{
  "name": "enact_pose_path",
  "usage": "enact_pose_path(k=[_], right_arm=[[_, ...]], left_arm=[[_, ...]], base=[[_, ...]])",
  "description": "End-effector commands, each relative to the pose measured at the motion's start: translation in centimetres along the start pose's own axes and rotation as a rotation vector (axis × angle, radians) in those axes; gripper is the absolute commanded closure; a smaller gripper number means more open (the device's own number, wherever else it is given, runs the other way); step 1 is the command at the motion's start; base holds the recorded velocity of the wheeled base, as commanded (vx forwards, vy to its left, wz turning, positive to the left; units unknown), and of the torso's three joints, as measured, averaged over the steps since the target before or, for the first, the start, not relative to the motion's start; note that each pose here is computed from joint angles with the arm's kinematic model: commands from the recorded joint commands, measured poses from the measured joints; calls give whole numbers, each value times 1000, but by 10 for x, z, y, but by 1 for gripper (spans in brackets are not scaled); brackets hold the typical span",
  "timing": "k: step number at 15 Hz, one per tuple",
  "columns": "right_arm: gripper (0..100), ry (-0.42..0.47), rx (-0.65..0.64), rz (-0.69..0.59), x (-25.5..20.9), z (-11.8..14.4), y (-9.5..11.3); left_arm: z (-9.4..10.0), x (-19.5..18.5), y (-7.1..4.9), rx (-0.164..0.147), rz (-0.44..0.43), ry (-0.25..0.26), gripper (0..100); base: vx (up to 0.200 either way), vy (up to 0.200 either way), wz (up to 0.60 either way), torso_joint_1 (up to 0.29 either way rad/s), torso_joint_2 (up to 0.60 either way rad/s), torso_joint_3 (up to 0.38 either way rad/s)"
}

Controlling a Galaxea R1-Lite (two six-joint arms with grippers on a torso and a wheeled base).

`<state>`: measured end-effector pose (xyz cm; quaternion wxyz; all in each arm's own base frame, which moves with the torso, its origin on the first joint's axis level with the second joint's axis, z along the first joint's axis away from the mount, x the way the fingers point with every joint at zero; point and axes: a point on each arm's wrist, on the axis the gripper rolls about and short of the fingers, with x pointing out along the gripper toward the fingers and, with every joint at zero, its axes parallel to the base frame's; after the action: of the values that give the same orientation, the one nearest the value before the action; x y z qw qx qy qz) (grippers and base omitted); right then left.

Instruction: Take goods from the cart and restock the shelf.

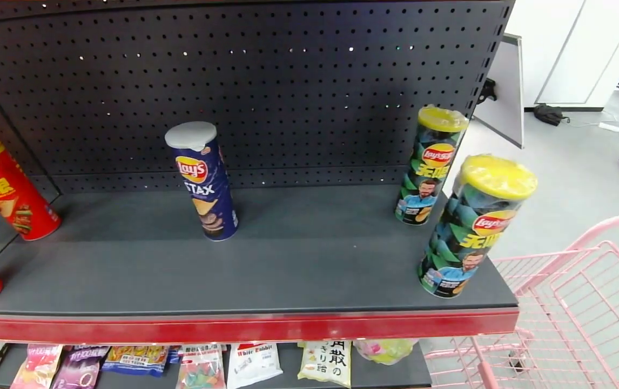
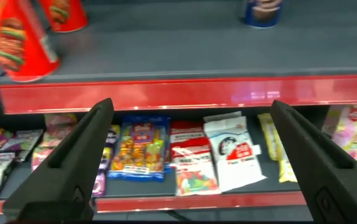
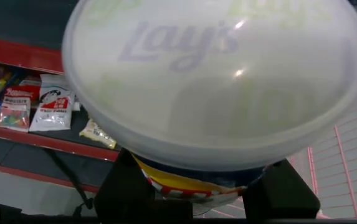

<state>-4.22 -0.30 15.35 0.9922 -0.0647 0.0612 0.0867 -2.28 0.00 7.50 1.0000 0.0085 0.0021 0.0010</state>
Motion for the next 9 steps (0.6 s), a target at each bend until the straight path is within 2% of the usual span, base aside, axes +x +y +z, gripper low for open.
enact_pose_path(k=[1, 3, 9], right_arm=[[100, -28, -3, 2, -4, -3, 1], [100, -53, -3, 1, -3, 1, 0], [100, -55, -4, 44, -2, 1, 1]], left_arm=[[0, 0, 0, 0, 2, 0, 0], [0, 0, 0, 0, 1, 0, 0], [0, 0, 0, 0, 2, 0, 0]], base=[[0, 200, 0, 12, 2, -2], [0, 200, 0, -2, 7, -2], [0, 200, 0, 2, 5, 2]])
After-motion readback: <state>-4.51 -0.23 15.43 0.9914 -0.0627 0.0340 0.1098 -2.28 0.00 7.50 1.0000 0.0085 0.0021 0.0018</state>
